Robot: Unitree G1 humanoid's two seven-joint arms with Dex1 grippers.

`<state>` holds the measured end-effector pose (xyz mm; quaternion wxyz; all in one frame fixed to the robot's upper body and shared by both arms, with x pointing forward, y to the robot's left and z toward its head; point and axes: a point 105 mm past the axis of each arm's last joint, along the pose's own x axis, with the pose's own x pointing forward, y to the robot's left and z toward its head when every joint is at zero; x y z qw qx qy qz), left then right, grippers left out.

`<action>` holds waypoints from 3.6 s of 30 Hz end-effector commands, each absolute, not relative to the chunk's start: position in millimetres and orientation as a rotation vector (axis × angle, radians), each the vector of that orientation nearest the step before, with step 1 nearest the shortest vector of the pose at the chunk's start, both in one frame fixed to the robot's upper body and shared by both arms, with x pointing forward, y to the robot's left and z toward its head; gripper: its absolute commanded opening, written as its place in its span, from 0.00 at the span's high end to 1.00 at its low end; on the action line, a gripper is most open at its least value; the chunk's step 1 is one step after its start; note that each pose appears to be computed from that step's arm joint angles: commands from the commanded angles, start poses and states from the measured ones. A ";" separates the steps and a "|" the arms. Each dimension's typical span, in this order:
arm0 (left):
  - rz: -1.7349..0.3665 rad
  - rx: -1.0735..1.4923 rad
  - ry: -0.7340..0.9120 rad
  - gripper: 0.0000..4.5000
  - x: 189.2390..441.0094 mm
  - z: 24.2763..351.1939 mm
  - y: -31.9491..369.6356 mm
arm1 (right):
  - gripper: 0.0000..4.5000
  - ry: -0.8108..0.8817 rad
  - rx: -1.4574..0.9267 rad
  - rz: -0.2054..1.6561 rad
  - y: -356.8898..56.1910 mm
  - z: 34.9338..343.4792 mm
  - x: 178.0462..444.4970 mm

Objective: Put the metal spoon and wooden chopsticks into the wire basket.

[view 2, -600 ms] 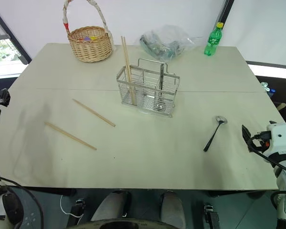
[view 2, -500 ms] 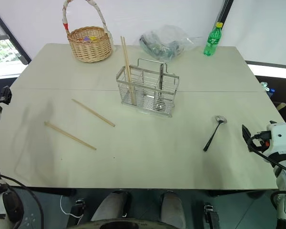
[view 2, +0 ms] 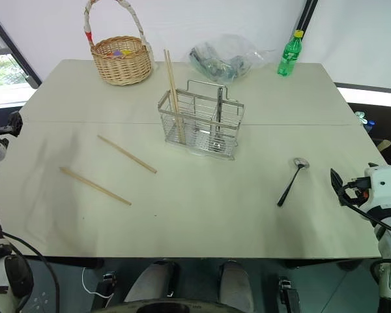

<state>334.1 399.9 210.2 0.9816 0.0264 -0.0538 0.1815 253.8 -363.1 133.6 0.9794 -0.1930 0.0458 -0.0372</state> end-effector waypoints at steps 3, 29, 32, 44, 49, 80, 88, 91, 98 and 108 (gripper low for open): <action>0.080 0.076 -0.230 0.00 332.9 275.7 354.3 | 0.01 0.028 -0.459 -0.022 -364.0 177.2 262.5; -1.462 0.319 0.070 0.00 258.8 262.1 127.9 | 0.01 0.431 -1.756 1.212 -291.6 213.1 320.1; -1.450 0.305 0.047 0.00 260.3 267.0 124.6 | 0.01 0.476 -1.899 1.310 -290.2 206.9 331.7; -1.400 0.288 0.049 0.00 243.5 270.2 120.8 | 0.01 0.489 -2.039 1.433 -273.9 153.9 359.0; -1.387 0.282 0.062 0.00 239.5 269.7 120.9 | 0.01 0.475 -2.042 1.389 -270.7 142.7 367.4; -1.355 0.285 -0.019 0.00 254.4 288.6 120.6 | 0.98 0.233 -1.600 1.449 -230.1 147.6 356.0; -1.324 0.318 -0.047 0.00 264.6 294.5 129.9 | 0.98 -0.016 -0.795 1.561 -164.0 242.8 291.8; -1.321 0.330 -0.058 0.00 270.3 296.5 131.3 | 0.98 -0.190 -0.457 1.447 -133.7 304.7 292.4; -1.343 0.337 -0.092 0.00 276.9 302.4 126.0 | 0.98 -0.310 -0.334 1.059 -117.6 330.3 339.6; -1.333 0.330 -0.131 0.00 280.3 309.7 123.1 | 0.98 -0.205 -0.432 0.896 -116.0 277.2 369.1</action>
